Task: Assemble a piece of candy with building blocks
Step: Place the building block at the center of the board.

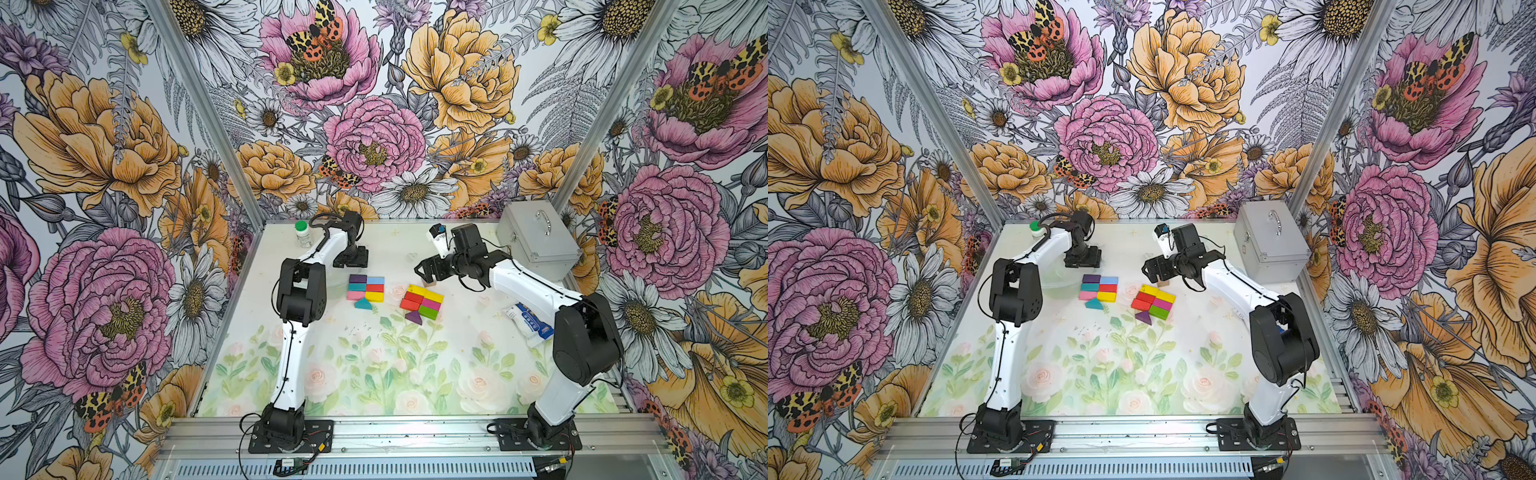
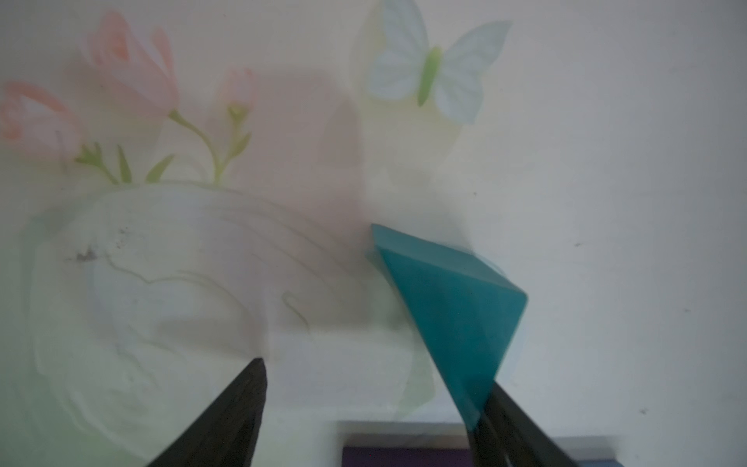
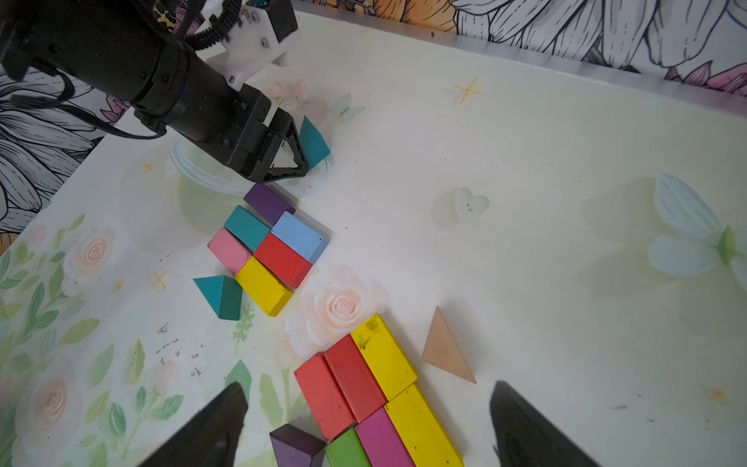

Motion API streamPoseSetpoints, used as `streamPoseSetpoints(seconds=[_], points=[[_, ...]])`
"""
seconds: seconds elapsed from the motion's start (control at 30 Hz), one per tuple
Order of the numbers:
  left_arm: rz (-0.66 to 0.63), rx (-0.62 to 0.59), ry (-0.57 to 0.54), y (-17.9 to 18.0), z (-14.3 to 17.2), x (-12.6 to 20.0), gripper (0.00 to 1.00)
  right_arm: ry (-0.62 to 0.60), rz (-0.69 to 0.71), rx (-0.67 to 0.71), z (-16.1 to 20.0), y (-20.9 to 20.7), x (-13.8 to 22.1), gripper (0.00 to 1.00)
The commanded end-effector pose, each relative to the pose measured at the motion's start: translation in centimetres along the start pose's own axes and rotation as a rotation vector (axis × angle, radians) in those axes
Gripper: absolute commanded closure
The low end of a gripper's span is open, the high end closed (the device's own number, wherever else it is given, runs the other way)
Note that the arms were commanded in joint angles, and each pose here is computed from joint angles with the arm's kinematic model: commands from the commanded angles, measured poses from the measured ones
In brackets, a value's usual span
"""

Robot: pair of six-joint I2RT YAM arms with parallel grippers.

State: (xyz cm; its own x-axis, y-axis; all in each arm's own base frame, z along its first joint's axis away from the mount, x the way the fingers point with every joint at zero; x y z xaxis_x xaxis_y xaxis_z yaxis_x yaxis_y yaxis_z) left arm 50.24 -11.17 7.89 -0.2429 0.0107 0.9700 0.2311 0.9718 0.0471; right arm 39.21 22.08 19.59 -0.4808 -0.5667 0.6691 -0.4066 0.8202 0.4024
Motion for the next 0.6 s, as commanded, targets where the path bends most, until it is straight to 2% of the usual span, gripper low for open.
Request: streamPoseSetpoints(seconds=[0.0, 0.27, 0.43, 0.57], points=[[-0.024, 0.003, -0.061, 1.4, -0.8, 2.7, 0.26, -0.026, -0.034, 0.031, -0.4, 1.1, 0.6, 0.05], [-0.017, 0.046, -0.089, 3.0, -1.4, 3.5, 0.27, -0.023, -0.035, 0.034, -0.4, 1.1, 0.5, 0.05], [0.005, -0.011, -0.130, 0.8, -2.0, 5.4, 0.25, -0.018, -0.037, 0.031, -0.3, 1.0, 0.3, 0.05], [0.033, -0.055, -0.152, -0.7, -2.9, 5.4, 0.23, -0.010, -0.042, 0.031, -0.2, 1.1, 0.0, 0.05]])
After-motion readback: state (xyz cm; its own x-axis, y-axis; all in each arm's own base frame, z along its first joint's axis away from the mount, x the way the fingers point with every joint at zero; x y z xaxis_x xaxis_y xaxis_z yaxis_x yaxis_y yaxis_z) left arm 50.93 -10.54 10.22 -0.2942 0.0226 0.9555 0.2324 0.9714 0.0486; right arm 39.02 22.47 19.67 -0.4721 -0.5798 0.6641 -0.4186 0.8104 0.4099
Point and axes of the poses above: each gripper's point midway between its finger pads, its own x axis back along the fingers, its own y axis along the line the jaws close on, z = x × y, the point moved 5 cm from there along x, back along the fingers, and after that the axes turned 13 degrees about -x, right-handed, at the moved point
